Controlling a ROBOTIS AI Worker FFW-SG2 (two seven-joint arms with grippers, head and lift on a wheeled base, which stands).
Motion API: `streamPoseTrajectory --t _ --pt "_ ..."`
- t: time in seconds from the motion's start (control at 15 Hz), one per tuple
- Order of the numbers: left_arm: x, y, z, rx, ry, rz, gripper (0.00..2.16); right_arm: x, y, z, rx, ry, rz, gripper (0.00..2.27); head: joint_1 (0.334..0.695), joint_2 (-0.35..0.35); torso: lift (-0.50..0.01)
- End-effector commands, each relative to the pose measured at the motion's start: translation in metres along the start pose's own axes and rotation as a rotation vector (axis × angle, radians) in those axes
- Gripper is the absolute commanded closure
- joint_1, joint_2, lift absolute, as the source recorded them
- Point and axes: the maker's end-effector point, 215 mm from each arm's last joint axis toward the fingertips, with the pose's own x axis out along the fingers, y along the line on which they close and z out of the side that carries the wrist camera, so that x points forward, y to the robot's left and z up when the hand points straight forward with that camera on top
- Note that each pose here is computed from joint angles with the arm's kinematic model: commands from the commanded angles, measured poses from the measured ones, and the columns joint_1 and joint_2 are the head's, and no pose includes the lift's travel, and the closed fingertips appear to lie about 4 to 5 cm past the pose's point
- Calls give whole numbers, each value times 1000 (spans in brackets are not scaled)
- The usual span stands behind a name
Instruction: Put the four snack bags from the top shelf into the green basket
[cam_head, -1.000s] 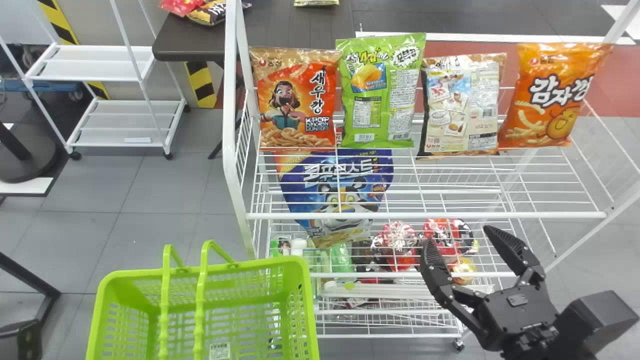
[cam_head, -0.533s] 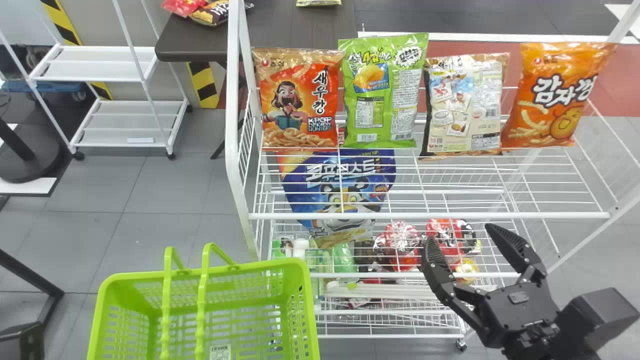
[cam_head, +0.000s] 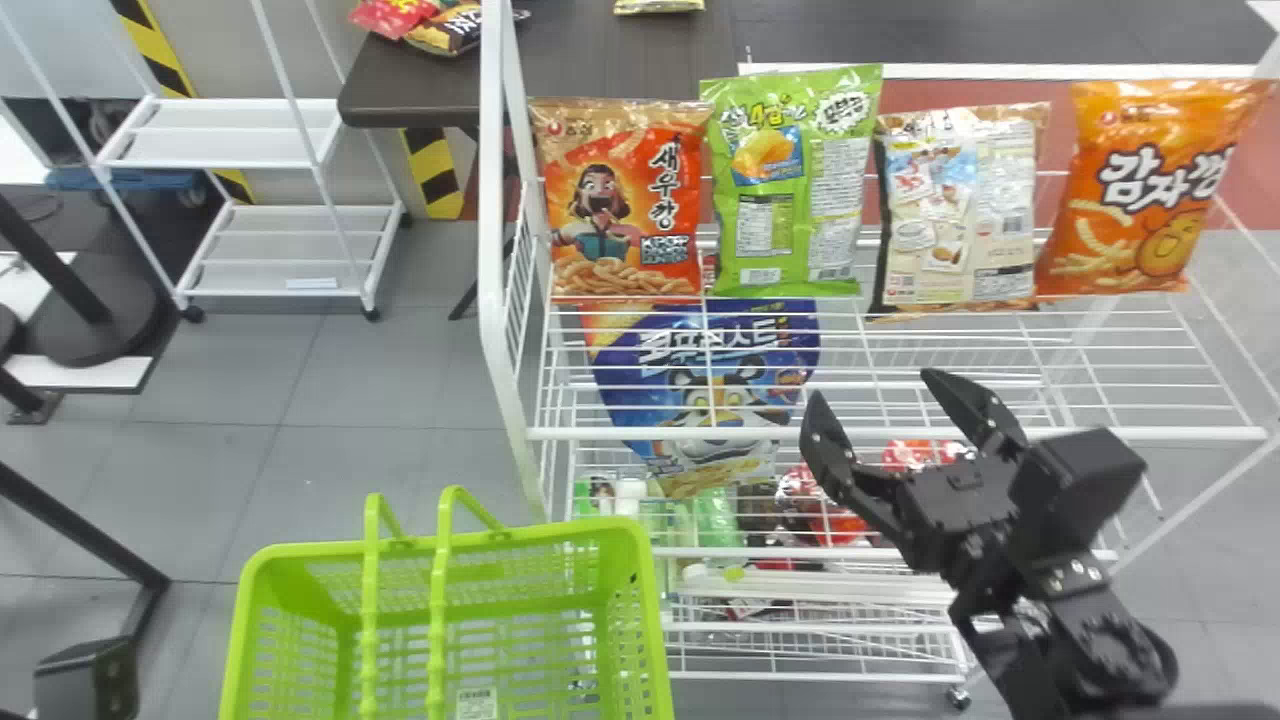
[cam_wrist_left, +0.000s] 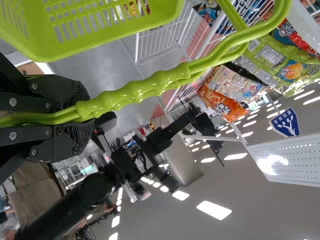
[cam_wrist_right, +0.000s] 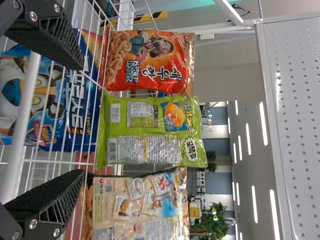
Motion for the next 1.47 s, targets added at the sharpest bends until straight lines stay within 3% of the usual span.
streamPoseTrajectory --t 0.0,0.4,0.67,1.0,1.4 --pt "0 -2 0 -1 1 -9 2145 46 20 5 10 -4 49 76 695 84 0" --pt "12 3 9 5 27 -48 2145 132 36 36 0 -78 124 73 695 174 0" --pt "11 2 8 -2 25 -50 2145 181 42 39 125 -63 215 73 695 169 0" --pt "12 0 6 -6 22 -56 2145 209 41 32 274 -23 329 76 695 187 0" --pt "14 -2 5 -6 20 -60 2145 228 43 40 257 18 415 76 695 179 0"
